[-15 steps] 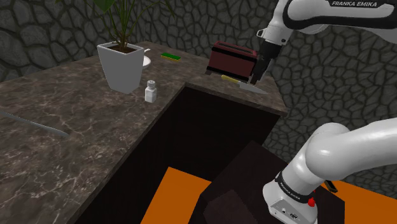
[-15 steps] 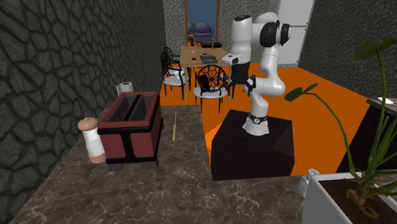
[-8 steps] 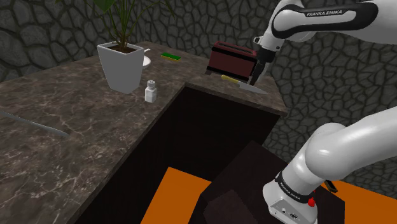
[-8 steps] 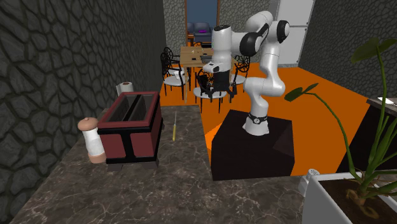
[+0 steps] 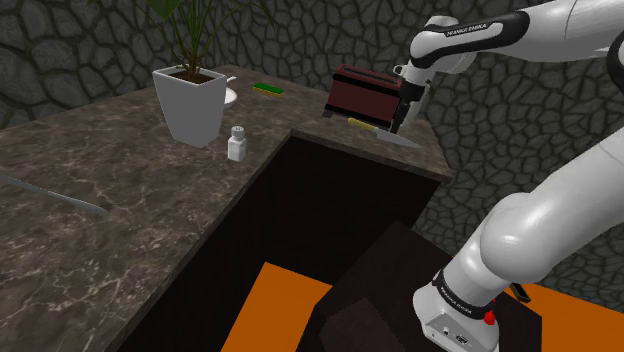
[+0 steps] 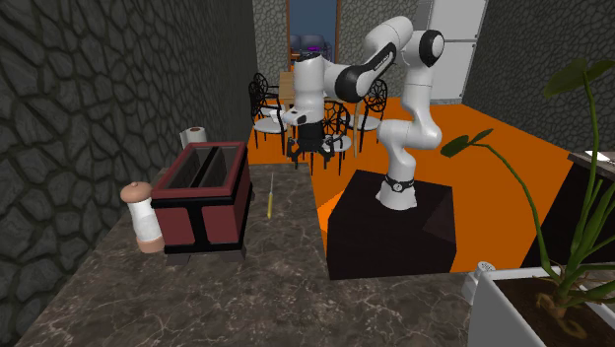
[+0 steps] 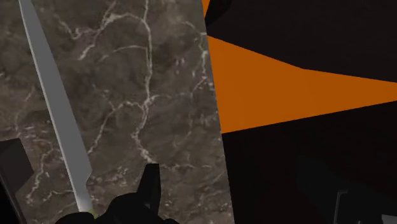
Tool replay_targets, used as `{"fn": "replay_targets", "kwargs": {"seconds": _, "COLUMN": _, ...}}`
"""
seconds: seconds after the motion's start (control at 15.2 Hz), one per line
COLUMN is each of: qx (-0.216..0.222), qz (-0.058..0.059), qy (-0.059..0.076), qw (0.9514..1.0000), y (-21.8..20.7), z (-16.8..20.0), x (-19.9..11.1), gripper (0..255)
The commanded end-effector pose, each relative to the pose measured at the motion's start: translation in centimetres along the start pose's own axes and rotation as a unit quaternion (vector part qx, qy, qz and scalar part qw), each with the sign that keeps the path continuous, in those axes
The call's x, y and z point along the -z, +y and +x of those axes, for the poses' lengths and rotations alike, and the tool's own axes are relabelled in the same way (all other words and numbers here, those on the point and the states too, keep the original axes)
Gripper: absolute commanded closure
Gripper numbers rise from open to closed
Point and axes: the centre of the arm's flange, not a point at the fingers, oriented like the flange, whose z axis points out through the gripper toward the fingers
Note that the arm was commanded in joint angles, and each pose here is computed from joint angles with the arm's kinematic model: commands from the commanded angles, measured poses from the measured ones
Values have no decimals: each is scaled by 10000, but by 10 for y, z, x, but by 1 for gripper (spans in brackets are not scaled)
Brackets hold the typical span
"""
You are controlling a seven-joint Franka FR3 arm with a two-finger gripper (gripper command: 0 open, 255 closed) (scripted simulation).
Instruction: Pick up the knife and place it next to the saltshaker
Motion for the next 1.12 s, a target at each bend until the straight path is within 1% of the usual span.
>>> {"fn": "replay_targets", "kwargs": {"seconds": 0.0, "qx": 141, "qz": -33, "qy": -3, "qw": 9999, "y": 23, "z": 4, "x": -9, "gripper": 0}}
{"fn": "replay_targets", "kwargs": {"seconds": 0.59, "qx": 682, "qz": -137, "qy": 1, "qw": 9976, "y": 128, "z": 27, "x": -45, "gripper": 0}}
{"fn": "replay_targets", "kwargs": {"seconds": 1.06, "qx": 682, "qz": -137, "qy": 1, "qw": 9976, "y": 129, "z": 27, "x": -82, "gripper": 0}}
